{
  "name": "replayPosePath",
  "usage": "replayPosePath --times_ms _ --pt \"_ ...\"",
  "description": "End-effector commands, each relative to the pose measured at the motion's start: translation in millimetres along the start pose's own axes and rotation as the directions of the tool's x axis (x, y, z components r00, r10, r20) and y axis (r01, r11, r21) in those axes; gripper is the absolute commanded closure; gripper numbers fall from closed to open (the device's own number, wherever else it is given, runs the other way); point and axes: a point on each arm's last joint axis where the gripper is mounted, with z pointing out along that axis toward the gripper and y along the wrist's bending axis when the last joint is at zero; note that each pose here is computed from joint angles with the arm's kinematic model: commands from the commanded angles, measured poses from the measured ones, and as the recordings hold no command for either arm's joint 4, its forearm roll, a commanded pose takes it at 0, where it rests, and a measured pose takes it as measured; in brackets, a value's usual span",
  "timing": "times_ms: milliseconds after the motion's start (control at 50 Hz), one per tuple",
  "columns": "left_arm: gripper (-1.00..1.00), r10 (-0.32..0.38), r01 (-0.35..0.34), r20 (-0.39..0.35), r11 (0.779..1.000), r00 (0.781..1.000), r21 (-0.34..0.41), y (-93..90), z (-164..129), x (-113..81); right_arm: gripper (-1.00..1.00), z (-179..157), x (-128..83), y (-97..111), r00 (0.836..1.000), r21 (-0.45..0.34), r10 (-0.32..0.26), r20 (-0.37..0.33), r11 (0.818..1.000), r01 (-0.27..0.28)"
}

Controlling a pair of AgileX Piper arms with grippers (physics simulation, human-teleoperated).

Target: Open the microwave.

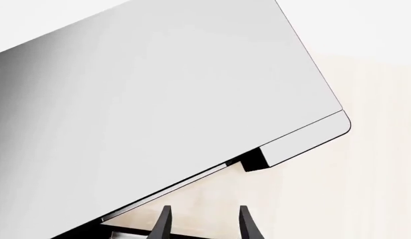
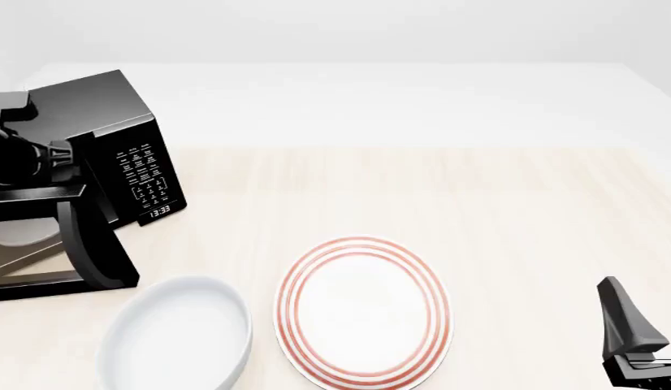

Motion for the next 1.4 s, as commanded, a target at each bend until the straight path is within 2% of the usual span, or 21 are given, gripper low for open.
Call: replayPosePath --times_ms 20,1400 --pt "-1.0 -0.003 0.003 -0.01 1.0 1.0 0.004 -1.9 5 3.0 -1.0 0 0 0 1.0 0.0 0.0 0.0 1.0 0.0" --pt "-1.0 -0.014 0.014 -0.009 1.0 1.0 -0.008 2.1 -13 19.7 -1.0 0 0 0 1.0 0.0 0.0 0.0 1.0 0.0"
